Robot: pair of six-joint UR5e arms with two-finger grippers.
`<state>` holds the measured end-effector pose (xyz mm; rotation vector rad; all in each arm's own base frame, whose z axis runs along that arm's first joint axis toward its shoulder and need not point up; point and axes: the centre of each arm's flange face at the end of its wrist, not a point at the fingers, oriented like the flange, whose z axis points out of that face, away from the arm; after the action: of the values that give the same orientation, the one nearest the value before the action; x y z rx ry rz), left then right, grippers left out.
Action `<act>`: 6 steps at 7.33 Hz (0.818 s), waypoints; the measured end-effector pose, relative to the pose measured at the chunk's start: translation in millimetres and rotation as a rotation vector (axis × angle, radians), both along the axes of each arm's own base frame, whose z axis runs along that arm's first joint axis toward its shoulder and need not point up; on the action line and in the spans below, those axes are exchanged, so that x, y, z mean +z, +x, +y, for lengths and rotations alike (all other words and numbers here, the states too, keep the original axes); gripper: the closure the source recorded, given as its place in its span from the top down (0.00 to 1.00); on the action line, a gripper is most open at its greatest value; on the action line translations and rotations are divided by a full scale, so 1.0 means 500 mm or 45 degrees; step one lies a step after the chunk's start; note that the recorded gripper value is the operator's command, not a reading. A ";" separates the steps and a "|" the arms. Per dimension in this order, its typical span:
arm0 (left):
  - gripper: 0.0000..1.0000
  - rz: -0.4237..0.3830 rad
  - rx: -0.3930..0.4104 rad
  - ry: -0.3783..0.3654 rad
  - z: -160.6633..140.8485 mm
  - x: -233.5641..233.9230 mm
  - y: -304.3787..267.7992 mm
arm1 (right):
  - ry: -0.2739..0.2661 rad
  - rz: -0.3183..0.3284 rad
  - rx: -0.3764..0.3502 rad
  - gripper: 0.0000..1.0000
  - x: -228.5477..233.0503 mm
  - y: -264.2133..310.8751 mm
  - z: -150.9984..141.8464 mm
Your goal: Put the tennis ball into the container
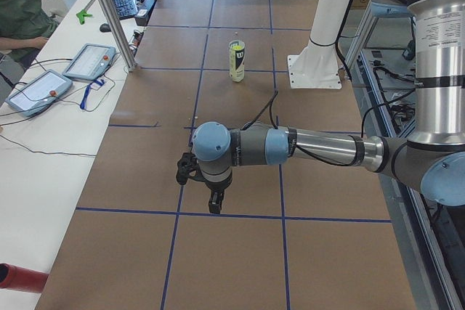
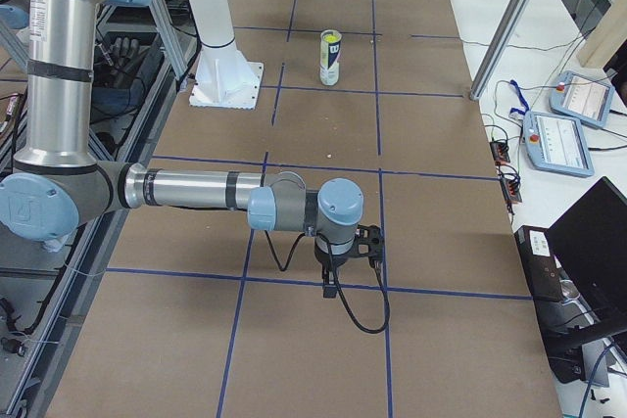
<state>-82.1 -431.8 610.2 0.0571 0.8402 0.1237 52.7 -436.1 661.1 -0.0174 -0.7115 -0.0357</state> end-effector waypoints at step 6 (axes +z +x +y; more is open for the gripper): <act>1.00 -0.003 -0.013 0.002 0.000 -0.001 -0.010 | 0.000 0.000 0.000 1.00 0.000 0.000 0.000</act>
<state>-86.9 -431.6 609.9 0.0631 0.8376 0.1146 52.7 -436.0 661.1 -0.0175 -0.7115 -0.0357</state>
